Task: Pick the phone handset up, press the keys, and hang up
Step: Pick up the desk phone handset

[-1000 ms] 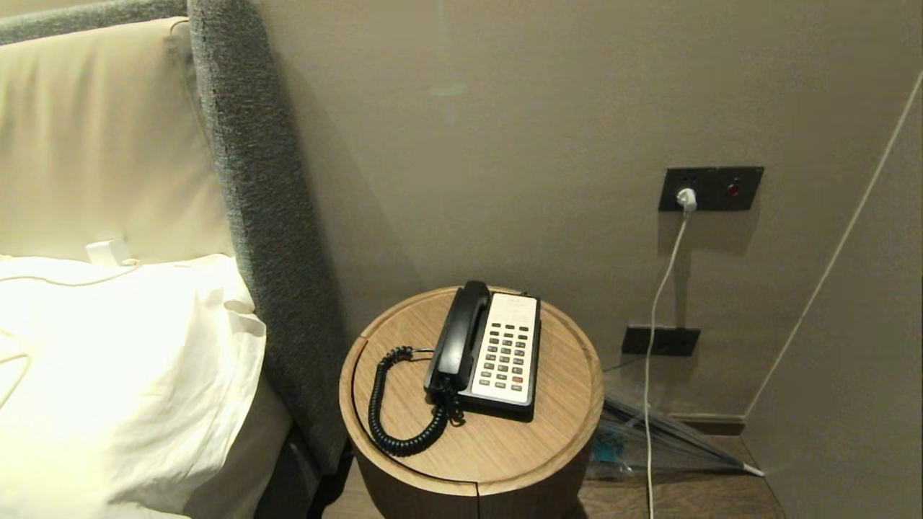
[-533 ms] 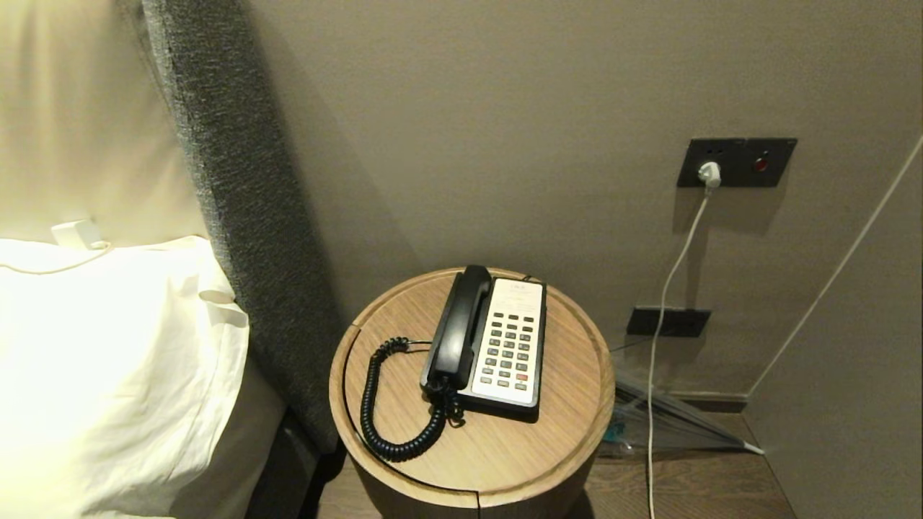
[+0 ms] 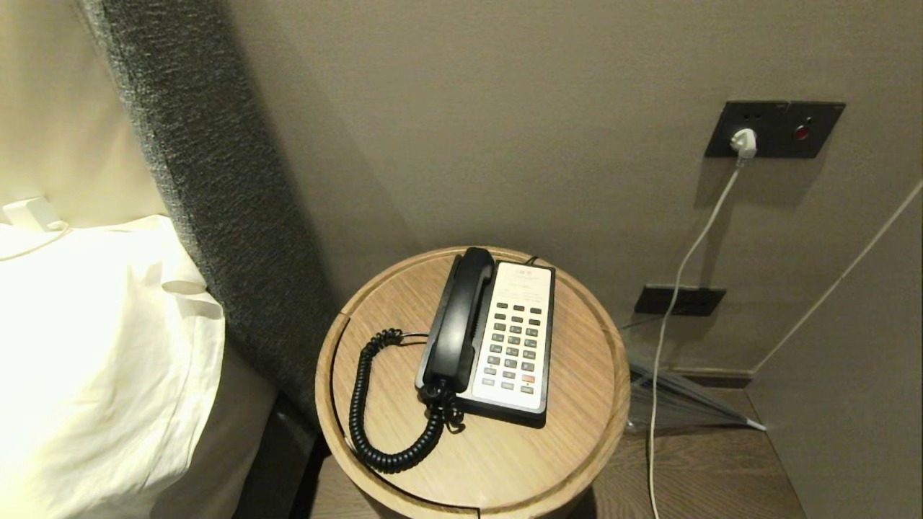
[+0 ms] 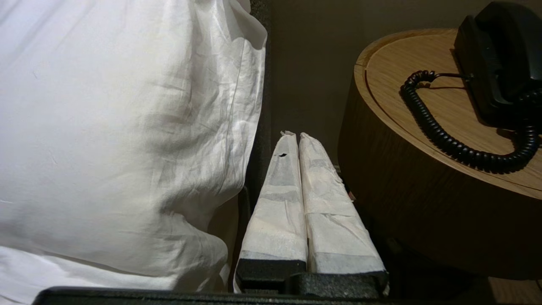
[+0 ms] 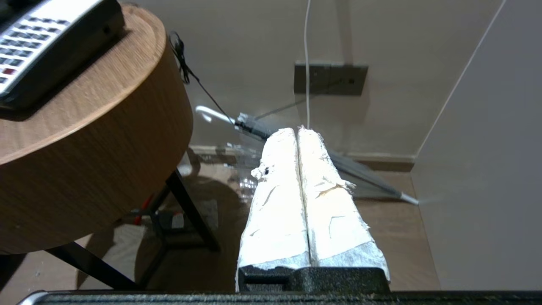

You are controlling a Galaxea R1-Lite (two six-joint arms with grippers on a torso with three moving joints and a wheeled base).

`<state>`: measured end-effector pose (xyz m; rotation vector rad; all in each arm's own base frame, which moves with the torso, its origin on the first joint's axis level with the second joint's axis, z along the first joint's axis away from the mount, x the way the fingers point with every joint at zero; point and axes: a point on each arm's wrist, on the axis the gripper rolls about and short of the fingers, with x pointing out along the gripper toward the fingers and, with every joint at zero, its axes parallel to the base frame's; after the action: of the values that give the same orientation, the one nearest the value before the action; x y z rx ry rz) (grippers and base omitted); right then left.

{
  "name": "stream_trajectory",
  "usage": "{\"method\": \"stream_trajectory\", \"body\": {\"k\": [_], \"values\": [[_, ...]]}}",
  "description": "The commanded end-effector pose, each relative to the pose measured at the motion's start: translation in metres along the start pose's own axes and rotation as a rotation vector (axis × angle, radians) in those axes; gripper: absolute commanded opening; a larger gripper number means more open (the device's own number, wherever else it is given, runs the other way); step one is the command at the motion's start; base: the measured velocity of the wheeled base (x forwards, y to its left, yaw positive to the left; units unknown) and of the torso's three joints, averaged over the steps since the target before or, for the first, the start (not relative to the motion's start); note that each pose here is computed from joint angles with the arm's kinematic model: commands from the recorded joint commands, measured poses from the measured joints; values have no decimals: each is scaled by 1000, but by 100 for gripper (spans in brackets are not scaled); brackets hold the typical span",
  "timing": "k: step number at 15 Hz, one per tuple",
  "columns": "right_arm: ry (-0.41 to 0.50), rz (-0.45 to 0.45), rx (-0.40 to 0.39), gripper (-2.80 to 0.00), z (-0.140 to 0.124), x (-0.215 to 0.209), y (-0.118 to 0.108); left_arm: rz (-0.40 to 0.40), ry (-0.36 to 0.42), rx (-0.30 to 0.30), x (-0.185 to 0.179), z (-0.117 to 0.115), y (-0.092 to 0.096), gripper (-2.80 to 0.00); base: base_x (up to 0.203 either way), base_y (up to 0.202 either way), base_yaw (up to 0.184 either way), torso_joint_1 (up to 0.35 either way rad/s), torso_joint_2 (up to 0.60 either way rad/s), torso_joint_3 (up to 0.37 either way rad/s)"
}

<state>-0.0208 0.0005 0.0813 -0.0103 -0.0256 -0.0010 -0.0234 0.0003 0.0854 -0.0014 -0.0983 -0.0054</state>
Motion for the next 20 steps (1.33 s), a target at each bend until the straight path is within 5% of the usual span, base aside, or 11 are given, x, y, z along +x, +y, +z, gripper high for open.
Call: {"method": "stream_trajectory", "body": {"k": [1,20], "values": [[19,1,0,-280,-6,1,0,1,40,-1,2,-11,0,-280,0,0,0,2,1,-203],[19,1,0,-280,-6,1,0,1,43,1,2,-12,0,-280,0,0,0,2,3,-161]]}}
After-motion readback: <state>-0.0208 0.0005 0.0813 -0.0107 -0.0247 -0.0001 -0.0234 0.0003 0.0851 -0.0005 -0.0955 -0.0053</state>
